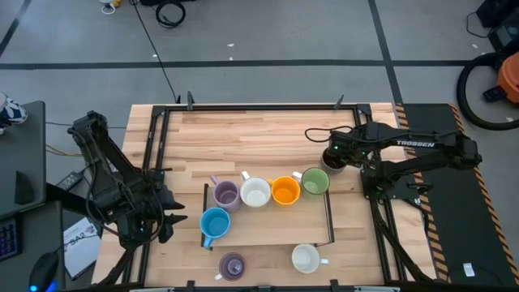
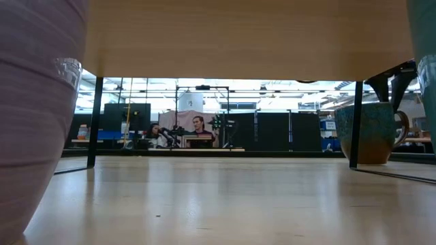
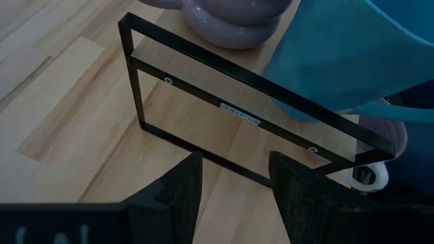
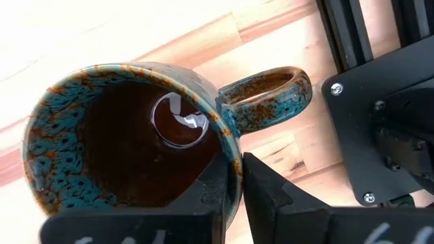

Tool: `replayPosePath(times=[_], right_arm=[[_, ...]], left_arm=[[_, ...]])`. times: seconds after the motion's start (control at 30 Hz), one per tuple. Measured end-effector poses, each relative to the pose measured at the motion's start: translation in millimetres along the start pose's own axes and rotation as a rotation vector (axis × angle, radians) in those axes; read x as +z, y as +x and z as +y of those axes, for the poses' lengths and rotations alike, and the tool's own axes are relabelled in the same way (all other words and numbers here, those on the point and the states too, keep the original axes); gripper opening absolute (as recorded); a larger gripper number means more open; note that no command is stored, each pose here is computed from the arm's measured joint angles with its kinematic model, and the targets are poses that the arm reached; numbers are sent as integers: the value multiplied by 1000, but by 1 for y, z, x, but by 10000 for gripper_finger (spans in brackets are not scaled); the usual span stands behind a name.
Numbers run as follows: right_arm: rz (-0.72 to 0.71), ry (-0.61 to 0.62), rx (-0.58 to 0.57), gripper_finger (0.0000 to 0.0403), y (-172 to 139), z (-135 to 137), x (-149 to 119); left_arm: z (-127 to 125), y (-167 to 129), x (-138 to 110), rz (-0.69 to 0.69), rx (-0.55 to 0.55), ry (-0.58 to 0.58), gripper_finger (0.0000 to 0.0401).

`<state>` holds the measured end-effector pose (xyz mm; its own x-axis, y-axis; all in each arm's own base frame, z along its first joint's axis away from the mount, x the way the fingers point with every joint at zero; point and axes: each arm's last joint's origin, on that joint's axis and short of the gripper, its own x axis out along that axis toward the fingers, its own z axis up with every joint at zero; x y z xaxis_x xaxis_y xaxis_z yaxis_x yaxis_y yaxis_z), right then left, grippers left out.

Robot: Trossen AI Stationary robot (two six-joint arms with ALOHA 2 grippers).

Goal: Place coffee mugs
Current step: Put the brown blue mug on the shelf

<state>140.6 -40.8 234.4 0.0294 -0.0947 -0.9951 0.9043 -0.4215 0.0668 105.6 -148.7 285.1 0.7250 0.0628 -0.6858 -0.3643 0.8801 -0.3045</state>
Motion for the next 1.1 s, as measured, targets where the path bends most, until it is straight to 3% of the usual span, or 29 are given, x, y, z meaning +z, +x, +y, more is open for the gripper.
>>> replayPosePath(times=[0.53, 0.9, 1.1], right_arm=[[7, -81, -3, 84, 0, 0, 0], [7, -88, -4, 152, 0, 0, 0], [8, -100, 0, 164, 0, -1, 0]], left_arm=[[0, 0, 0, 0, 0, 0, 176], [0, 0, 0, 0, 0, 0, 176], [0, 0, 0, 0, 0, 0, 176]])
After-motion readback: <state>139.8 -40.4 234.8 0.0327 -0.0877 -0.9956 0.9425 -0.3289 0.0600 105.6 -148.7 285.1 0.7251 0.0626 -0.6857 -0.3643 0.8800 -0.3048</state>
